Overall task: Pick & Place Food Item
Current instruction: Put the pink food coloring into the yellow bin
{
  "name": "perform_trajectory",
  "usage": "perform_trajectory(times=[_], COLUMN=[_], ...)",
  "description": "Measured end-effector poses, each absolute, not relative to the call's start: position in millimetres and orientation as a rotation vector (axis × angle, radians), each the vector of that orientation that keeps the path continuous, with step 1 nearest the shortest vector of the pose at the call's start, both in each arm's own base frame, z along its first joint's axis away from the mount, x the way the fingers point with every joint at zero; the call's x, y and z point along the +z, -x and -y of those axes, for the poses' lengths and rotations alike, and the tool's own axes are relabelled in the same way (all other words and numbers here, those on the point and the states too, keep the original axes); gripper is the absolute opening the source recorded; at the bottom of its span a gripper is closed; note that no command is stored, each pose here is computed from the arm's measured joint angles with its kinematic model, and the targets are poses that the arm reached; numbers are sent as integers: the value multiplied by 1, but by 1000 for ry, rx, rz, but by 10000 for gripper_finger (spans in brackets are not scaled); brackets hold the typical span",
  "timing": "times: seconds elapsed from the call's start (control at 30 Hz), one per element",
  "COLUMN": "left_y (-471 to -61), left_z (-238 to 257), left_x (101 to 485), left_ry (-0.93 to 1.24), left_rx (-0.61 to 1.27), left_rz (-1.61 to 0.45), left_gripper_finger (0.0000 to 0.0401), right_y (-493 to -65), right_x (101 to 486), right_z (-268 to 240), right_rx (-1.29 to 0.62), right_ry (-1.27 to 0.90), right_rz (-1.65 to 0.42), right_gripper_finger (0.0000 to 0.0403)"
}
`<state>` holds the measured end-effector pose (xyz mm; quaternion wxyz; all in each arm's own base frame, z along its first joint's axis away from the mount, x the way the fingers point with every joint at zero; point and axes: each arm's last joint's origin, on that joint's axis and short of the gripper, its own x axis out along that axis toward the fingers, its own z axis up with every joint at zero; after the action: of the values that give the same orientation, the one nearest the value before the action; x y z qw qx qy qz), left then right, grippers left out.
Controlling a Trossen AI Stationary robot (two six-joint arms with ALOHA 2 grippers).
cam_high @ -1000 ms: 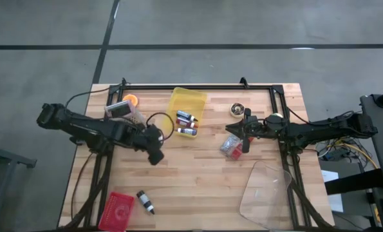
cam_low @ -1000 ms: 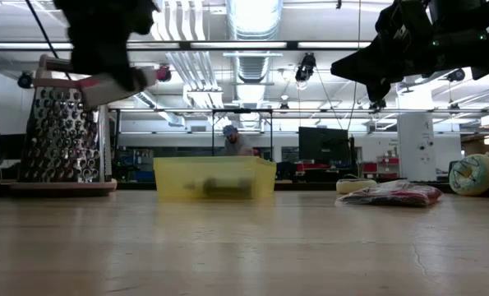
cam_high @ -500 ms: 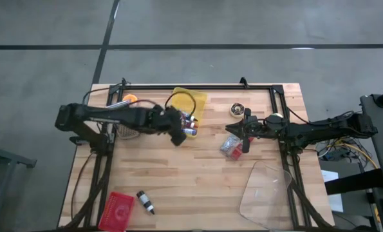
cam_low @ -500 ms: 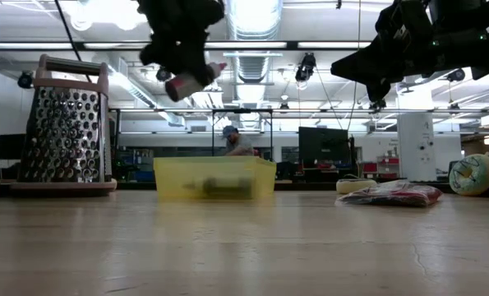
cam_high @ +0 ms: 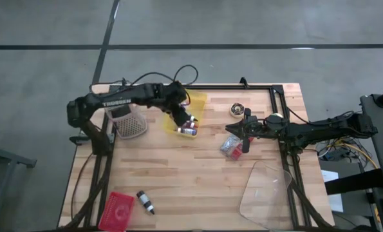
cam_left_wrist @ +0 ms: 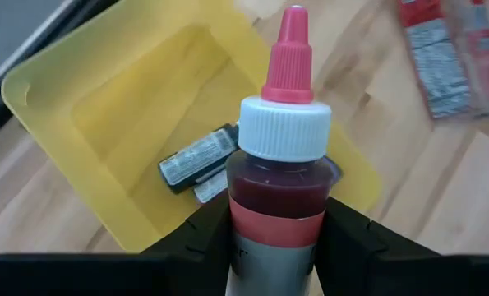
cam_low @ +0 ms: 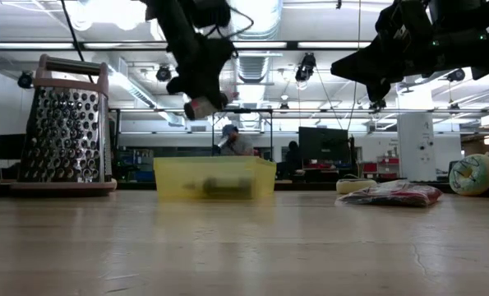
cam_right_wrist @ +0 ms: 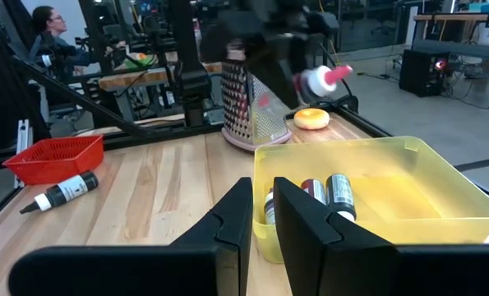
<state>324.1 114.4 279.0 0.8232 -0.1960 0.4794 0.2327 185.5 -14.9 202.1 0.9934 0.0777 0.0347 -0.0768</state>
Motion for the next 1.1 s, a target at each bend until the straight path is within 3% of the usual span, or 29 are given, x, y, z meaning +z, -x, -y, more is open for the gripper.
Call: perform_trajectory(times=[0.63,1.1], left_y=[-338,-336], left_z=[-177,-191], left_x=[216,190], left_ry=[542,652], left_rx=[627,706], left_rz=[-1109,-1165], left_gripper_finger=[137,137], right_y=[-185,-185], right_x=[202,202], right_z=[15,15], right_rx=[-154,-154], right_ry=[-156,-156], right_rz=[-70,-70], right_gripper_finger=[47,47])
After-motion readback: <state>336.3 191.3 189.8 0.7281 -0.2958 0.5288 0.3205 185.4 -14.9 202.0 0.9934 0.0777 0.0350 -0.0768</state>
